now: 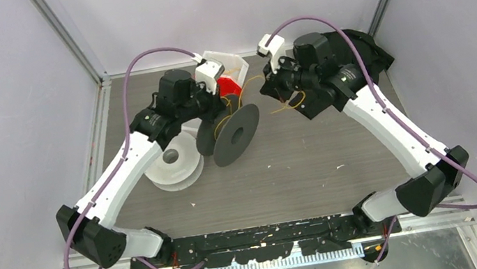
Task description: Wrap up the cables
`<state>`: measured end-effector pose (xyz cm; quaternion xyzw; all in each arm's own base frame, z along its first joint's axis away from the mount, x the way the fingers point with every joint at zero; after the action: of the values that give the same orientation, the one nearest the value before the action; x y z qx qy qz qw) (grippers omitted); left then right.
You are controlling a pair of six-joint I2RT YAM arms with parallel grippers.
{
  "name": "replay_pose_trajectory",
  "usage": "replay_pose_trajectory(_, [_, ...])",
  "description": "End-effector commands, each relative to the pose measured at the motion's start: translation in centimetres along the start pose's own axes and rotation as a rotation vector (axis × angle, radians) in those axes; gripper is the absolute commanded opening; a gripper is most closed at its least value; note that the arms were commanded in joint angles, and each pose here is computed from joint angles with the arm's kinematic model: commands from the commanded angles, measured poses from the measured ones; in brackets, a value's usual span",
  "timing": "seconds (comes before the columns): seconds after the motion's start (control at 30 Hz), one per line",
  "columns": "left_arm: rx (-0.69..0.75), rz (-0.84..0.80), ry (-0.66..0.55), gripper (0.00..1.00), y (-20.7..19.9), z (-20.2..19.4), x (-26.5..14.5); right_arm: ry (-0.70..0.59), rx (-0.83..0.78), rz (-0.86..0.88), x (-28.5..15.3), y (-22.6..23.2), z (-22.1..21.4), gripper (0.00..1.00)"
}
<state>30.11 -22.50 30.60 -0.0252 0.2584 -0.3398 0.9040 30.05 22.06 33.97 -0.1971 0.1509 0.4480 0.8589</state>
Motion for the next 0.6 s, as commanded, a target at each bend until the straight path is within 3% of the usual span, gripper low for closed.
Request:
replay_pose_trajectory(0.0, [0.051,-0.146,-0.137,0.0,-2.4,4.3,-4.4,0.001,0.064,0.001,0.1,-0.7,-2.6,0.01])
replay_pose_trajectory(0.07, [0.027,-0.176,-0.17,0.0,-2.7,5.4,-5.4,0.019,0.102,-0.002,0.8,-0.4,-4.8,0.03])
replay_pose_trajectory(0.2, [-0.001,-0.214,-0.239,0.0,-3.4,7.8,-7.3,-0.044,0.185,0.01,2.1,1.0,-7.1,0.25])
replay_pose_trajectory(0.33, [-0.052,-0.244,-0.32,0.0,-3.9,9.9,-8.3,-0.219,0.339,0.037,3.5,2.4,-7.2,0.49])
replay_pose_trajectory(0.57, [-0.124,-0.217,-0.381,0.0,-3.5,12.0,-8.6,-0.301,0.469,-0.033,3.4,3.4,-9.1,0.6])
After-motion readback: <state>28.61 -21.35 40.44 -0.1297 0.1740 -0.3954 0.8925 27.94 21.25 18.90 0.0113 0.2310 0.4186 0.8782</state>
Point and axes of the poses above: each gripper's point midway between its finger pads, its own x axis out along the fingers, its own y axis along the line the jaws close on, z = x × y, the point moved 4 cm from there along -x, back along the fingers, and after that the axes turned 11 degrees about -x, right-handed, at the moved point
